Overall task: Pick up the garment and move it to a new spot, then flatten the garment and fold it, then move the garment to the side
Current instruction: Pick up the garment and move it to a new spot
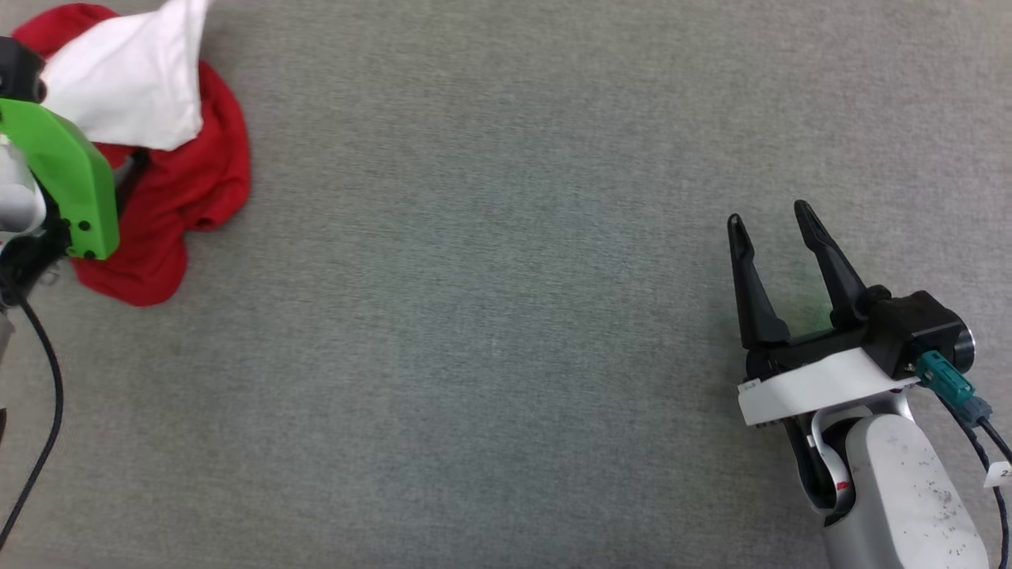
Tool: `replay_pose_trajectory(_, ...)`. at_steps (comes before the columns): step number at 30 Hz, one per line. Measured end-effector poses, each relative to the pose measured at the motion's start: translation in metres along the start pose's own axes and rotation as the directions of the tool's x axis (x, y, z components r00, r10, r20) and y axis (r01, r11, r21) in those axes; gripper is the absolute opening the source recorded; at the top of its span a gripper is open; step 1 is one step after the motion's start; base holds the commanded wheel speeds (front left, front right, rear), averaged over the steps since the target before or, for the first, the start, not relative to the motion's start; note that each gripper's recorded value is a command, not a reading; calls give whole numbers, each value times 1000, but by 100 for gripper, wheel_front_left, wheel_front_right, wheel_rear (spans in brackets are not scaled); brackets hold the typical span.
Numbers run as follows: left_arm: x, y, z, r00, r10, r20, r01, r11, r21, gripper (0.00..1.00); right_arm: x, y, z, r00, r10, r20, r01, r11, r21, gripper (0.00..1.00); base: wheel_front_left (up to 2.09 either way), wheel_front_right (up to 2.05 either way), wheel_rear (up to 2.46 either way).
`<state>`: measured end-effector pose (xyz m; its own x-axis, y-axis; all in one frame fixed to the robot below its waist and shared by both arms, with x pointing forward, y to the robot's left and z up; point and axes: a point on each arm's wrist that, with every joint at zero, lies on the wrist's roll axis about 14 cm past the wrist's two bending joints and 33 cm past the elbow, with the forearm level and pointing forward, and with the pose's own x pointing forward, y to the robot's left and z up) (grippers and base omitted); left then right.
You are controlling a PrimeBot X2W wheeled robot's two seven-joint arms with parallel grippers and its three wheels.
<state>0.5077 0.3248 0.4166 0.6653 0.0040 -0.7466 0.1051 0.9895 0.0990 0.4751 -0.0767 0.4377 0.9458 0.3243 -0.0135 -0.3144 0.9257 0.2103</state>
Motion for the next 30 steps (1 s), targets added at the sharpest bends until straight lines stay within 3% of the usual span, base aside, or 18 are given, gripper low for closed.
replay_pose_trajectory(5,27,-2,-17,998,5,-64,-6,1000,-13,100,-6,-16,-10,999,-43,-28,43,999,-3,100,0,0,0)
replay_pose_trajectory(6,30,-3,-20,997,4,-77,-6,1000,-18,81,-7,-18,-11,998,-49,-32,48,999,-3,100,0,0,0)
replay_pose_trajectory(8,36,-6,-22,996,-7,-84,3,999,-39,0,-9,-22,-13,997,-60,-38,60,998,-6,100,0,0,0)
replay_pose_trajectory(14,34,-8,-13,1000,-8,-13,7,998,-69,0,-11,-24,-6,997,-67,-26,67,998,-14,100,0,0,0)
replay_pose_trajectory(20,9,-7,18,984,6,177,6,998,-66,0,-15,-16,12,998,-54,9,54,998,-20,100,0,0,0)
replay_pose_trajectory(26,-36,-19,65,912,-22,409,13,1000,24,0,-30,-7,29,998,-47,36,48,999,-11,100,0,0,0)
replay_pose_trajectory(30,-76,-45,94,839,-94,535,46,994,103,0,-41,-1,44,997,-47,69,47,999,-1,100,0,0,0)
